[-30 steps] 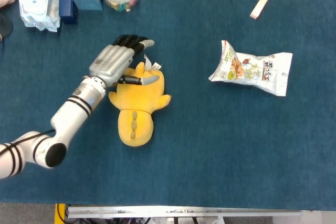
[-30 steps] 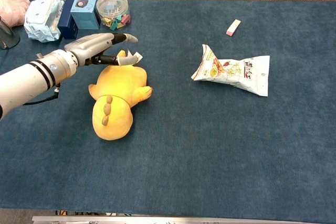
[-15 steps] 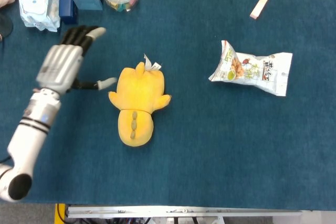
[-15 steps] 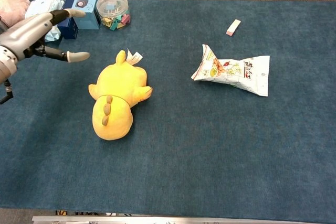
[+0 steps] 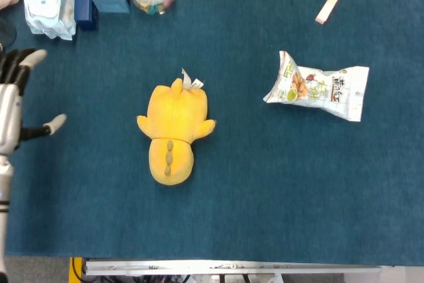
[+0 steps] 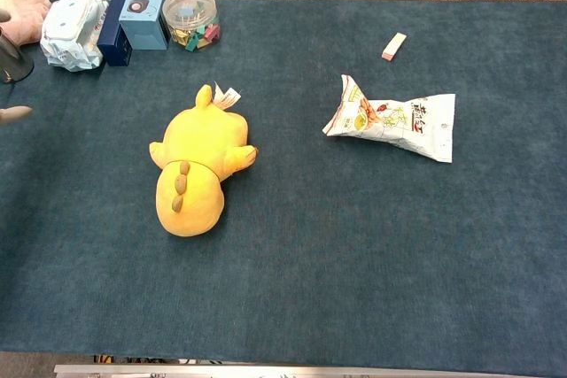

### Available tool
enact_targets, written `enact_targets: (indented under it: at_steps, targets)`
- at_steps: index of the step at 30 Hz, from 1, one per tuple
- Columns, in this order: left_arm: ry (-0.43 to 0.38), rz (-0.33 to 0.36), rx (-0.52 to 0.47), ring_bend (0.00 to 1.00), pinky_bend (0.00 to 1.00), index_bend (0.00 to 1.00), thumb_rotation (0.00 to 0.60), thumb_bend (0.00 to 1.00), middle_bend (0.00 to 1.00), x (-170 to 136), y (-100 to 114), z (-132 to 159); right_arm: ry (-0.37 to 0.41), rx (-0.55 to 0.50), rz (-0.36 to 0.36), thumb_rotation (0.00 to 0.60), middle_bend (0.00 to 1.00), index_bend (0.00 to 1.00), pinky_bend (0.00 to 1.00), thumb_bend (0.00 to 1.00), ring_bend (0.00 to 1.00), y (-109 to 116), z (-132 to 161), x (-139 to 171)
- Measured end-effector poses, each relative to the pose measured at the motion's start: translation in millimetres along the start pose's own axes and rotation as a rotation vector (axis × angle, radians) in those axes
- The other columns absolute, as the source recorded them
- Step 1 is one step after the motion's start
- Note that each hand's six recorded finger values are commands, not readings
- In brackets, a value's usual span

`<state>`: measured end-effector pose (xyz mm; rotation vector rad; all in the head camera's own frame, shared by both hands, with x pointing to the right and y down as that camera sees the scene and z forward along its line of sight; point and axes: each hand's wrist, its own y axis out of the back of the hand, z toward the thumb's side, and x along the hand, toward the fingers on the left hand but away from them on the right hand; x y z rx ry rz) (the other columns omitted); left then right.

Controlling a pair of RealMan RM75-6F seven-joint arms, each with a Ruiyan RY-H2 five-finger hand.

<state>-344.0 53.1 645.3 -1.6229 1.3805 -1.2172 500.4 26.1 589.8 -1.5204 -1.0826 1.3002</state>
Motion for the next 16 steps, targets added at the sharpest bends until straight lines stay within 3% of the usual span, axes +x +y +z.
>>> enact_targets:
  at_steps: [8, 16]
  targets:
    - [0.042, 0.038, 0.012, 0.09, 0.0, 0.16, 0.6, 0.01, 0.16, -28.8, 14.5, -13.3, 0.044, -0.016, 0.008, 0.6, 0.52, 0.49, 0.41, 0.18, 0.38, -5.0, 11.6, -4.7]
    - [0.053, 0.038, 0.007, 0.09, 0.0, 0.16, 0.6, 0.01, 0.16, -35.4, 17.9, -17.7, 0.058, -0.035, 0.028, 0.6, 0.52, 0.49, 0.41, 0.18, 0.38, -10.0, 16.4, -6.5]
